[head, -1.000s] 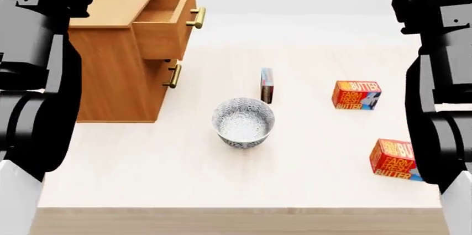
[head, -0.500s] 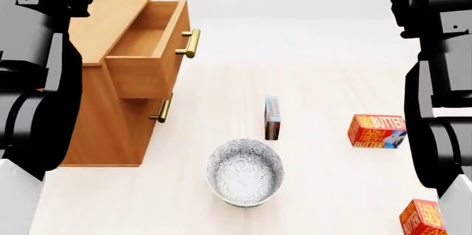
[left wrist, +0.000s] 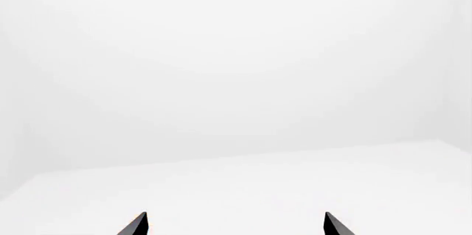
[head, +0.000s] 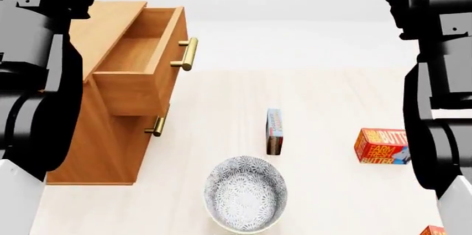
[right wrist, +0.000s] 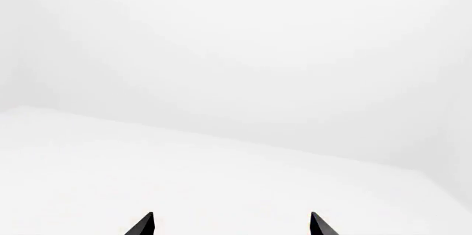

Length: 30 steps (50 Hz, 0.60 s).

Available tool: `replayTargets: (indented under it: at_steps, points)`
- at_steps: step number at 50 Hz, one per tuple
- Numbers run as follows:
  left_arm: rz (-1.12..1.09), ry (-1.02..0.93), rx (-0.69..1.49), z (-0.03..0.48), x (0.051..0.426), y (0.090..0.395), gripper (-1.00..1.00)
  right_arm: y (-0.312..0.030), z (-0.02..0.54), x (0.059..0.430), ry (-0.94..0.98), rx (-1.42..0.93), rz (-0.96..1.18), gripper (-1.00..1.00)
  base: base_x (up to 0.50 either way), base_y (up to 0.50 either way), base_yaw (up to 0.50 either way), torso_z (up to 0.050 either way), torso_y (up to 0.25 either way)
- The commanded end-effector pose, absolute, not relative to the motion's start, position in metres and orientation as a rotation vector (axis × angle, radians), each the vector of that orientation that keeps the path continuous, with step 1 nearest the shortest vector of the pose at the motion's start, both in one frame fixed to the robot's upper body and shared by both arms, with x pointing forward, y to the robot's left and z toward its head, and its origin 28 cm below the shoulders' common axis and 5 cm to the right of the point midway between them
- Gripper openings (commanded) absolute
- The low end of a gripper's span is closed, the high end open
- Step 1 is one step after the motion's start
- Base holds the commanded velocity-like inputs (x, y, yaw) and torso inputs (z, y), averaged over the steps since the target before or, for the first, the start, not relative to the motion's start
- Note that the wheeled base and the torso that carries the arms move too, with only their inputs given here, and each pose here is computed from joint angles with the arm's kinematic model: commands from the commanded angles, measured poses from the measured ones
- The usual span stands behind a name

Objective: Put the chocolate pudding in the top drawer of the cabinet and close it.

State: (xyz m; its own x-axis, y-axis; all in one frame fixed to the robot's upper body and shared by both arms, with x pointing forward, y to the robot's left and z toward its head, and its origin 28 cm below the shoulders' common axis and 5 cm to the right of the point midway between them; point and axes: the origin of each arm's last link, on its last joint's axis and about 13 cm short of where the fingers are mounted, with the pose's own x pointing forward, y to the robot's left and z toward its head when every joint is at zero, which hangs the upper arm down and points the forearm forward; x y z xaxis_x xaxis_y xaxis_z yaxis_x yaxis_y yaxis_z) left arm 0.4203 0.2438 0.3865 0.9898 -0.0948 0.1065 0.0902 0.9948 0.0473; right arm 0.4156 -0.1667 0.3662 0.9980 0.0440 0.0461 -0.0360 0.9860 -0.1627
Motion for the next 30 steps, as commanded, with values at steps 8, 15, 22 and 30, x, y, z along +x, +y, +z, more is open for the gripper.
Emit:
replayTargets:
  at_steps: [8,15,22,30]
  points:
    - [-0.097,-0.103,0.034,0.386,0.420,0.244,1.00,-0.167,0.363,0.415,-0.030,-0.152,0.049,1.00,0.20,0.00,0.00,0.000,0.000]
    - [-0.107,-0.036,0.006,0.386,0.417,0.244,1.00,-0.166,0.362,0.415,-0.025,-0.150,0.051,1.00,0.00,0.00,0.00,0.000,0.000]
    - [-0.134,0.106,-0.032,0.385,0.411,0.243,1.00,-0.168,0.359,0.414,-0.020,-0.148,0.051,1.00,0.00,0.00,0.00,0.000,0.000]
    - [-0.161,0.212,-0.024,0.388,0.404,0.244,1.00,-0.170,0.353,0.414,-0.010,-0.143,0.051,1.00,0.00,0.00,0.00,0.000,0.000]
